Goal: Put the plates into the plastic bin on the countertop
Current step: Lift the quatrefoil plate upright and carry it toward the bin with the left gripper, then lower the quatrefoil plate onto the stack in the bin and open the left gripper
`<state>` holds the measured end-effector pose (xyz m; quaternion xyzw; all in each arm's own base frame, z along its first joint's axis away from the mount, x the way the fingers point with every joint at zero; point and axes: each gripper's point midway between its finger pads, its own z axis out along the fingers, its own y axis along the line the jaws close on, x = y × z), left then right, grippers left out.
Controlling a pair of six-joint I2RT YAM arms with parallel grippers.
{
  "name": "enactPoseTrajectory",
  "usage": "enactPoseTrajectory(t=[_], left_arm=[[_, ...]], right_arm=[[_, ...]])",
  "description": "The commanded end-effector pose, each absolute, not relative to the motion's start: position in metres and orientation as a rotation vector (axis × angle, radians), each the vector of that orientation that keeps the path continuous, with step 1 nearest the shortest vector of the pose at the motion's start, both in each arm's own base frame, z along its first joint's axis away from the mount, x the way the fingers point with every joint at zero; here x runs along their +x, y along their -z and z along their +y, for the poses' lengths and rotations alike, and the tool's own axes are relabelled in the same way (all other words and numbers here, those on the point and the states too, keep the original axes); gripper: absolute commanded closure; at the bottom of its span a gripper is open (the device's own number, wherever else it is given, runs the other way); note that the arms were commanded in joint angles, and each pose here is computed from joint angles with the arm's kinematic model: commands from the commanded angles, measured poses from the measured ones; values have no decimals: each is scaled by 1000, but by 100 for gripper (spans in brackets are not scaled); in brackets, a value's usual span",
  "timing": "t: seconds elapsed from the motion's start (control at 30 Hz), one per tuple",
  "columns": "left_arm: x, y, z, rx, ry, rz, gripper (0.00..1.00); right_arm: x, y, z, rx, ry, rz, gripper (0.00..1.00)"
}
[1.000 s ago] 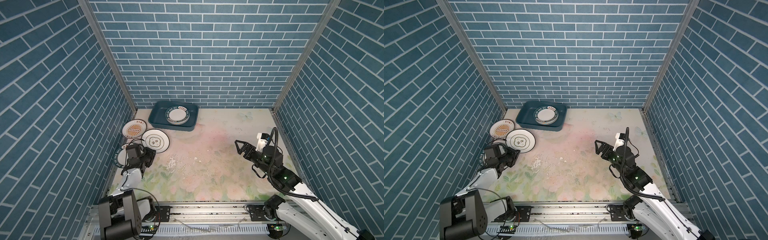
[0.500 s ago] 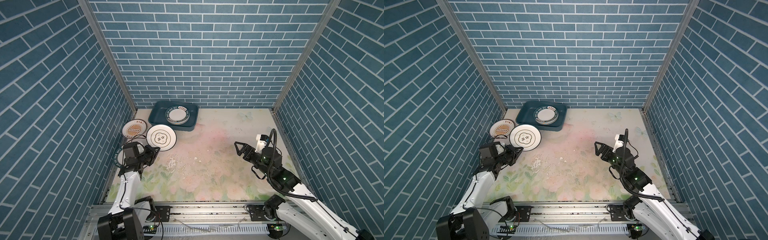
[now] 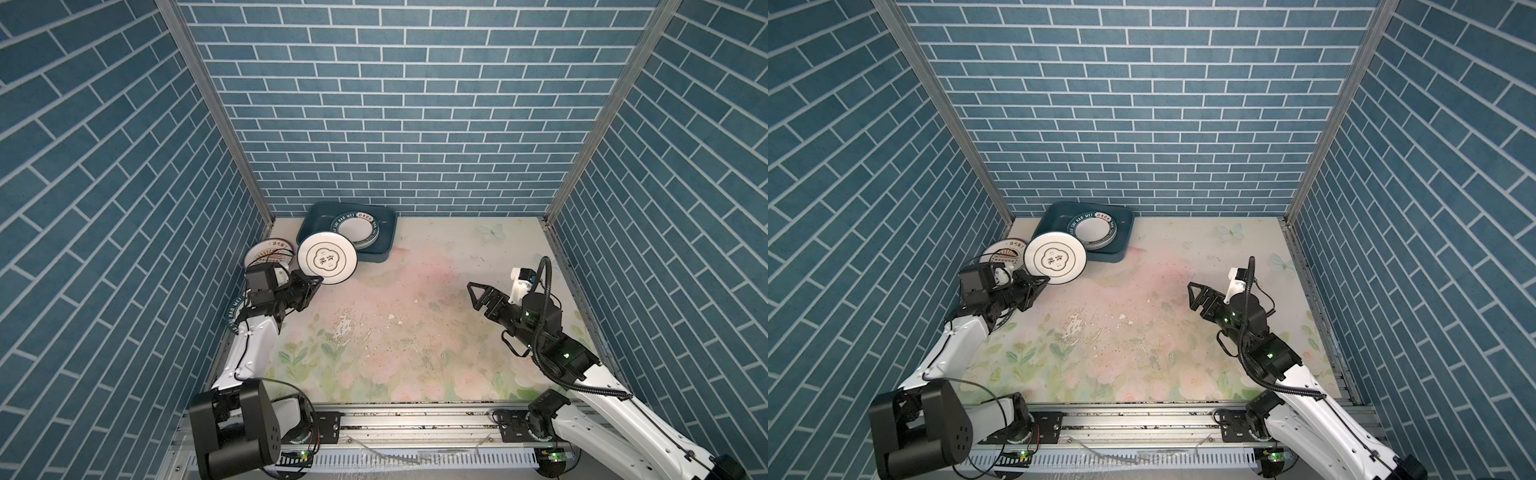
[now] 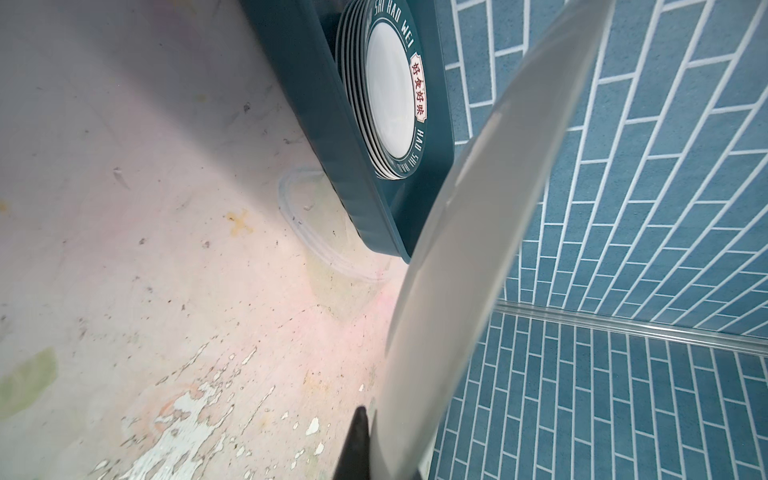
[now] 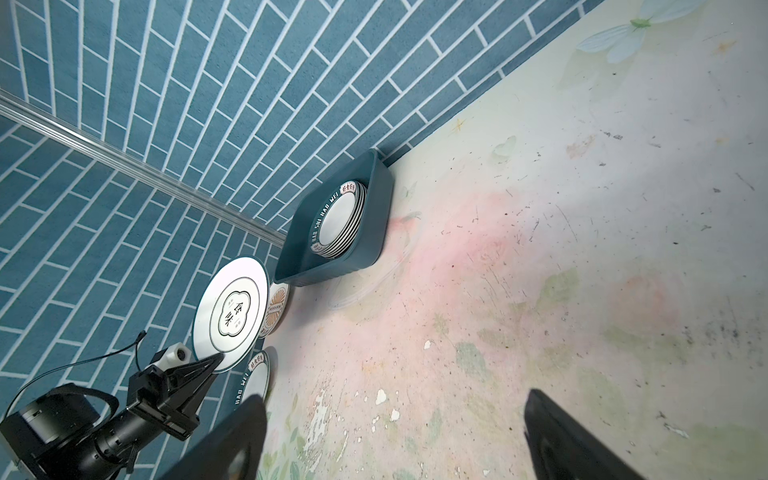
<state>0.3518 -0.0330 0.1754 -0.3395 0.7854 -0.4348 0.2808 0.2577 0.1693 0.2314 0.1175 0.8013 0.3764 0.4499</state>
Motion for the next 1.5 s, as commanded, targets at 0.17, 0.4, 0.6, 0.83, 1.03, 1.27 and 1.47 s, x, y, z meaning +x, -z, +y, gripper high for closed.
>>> enactPoseTrajectory(t=[0.17, 0.4, 0.6, 0.83, 1.03, 1.27, 1.47], left_arm=[[403, -194, -32, -858, 1201, 2050, 100], [451, -198, -40, -833, 1233, 2093, 100], [490, -185, -43, -860, 1262, 2131, 100], [522, -165, -44, -903, 1270, 2144, 100], [546, -149, -54, -907, 1265, 2174, 100], [577, -131, -57, -930, 1255, 2199, 100], [590, -118, -62, -931, 1261, 2225, 100]], right_arm=[[276, -254, 191, 189, -966, 1900, 1], [287, -257, 201, 123, -939, 1900, 2], [299, -257, 202, 105, -893, 1911, 2], [318, -243, 191, 154, -842, 1939, 2], [330, -235, 189, 173, -838, 1958, 2], [336, -224, 187, 199, -842, 1985, 2], [340, -217, 181, 231, -830, 1999, 2]])
